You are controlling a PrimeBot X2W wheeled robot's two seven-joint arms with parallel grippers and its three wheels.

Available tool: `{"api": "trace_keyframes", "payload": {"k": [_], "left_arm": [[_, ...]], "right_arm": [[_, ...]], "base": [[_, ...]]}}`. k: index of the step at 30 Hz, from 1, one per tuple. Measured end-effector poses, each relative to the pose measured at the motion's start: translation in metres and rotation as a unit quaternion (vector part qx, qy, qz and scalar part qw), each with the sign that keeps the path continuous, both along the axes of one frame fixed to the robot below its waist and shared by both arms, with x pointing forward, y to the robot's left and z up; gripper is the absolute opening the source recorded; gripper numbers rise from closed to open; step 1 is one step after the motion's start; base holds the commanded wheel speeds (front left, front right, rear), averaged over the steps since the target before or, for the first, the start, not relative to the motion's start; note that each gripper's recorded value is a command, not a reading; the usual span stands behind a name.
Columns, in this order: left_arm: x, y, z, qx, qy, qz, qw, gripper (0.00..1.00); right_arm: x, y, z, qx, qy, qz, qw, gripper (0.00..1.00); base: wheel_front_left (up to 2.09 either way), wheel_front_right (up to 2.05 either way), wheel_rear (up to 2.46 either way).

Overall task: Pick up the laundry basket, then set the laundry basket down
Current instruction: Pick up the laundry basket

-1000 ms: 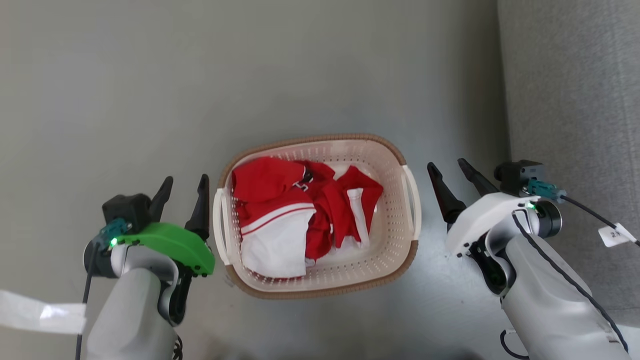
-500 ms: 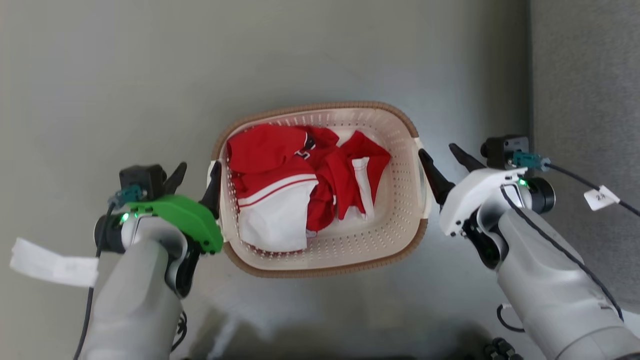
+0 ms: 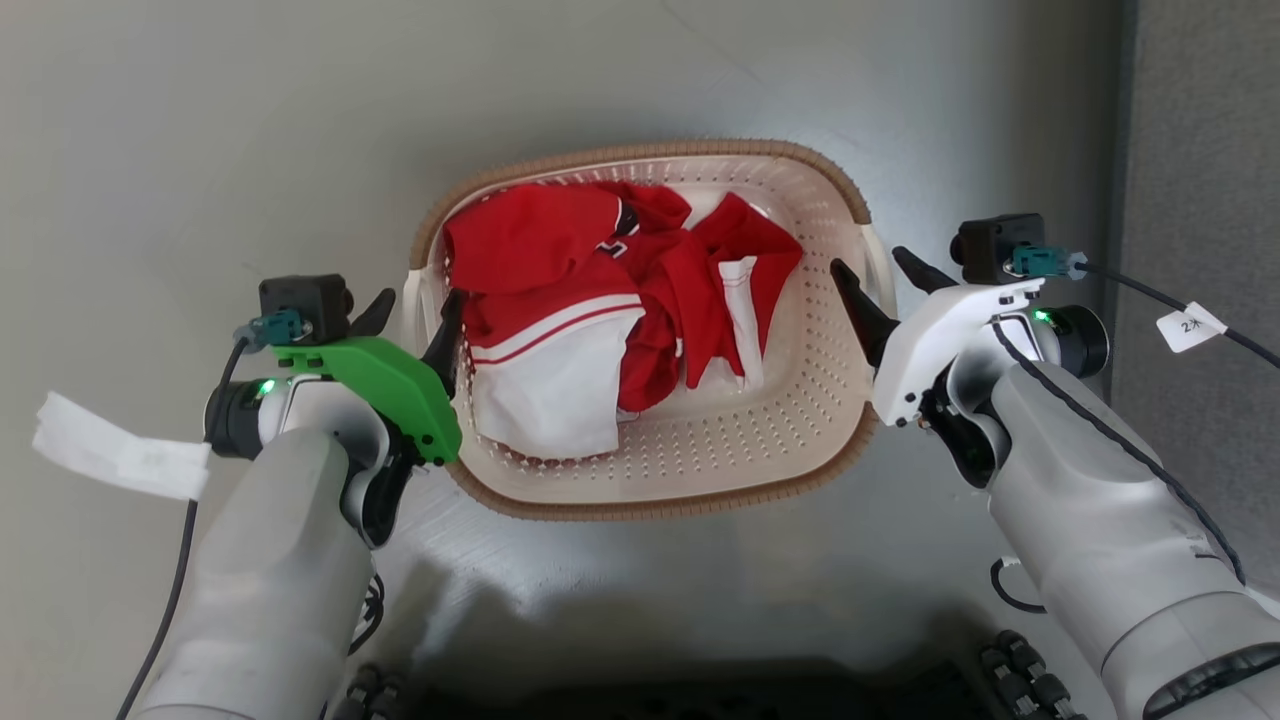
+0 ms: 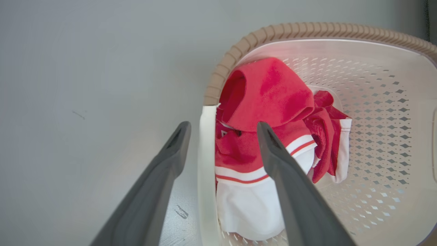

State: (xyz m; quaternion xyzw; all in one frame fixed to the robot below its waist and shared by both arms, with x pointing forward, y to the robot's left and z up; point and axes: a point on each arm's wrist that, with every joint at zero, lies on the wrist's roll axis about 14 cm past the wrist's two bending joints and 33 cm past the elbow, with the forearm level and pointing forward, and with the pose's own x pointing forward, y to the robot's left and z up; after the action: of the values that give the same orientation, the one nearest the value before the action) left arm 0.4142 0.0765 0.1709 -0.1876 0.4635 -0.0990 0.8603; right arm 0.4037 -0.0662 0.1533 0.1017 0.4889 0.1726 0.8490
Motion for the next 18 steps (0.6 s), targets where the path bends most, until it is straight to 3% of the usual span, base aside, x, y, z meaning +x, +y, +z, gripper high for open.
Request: {"api": "trace_keyframes", "payload": {"k": [18], "left_arm": [[-0.019,-0.004,-0.03,-0.008,0.069,-0.008,0.998,1.0]], "right_arm": [[-0.009,0.002,-0.031,-0.007,0.045,0.006,0.999,1.0]], "base": [[0.0,0.0,0.0]]}}
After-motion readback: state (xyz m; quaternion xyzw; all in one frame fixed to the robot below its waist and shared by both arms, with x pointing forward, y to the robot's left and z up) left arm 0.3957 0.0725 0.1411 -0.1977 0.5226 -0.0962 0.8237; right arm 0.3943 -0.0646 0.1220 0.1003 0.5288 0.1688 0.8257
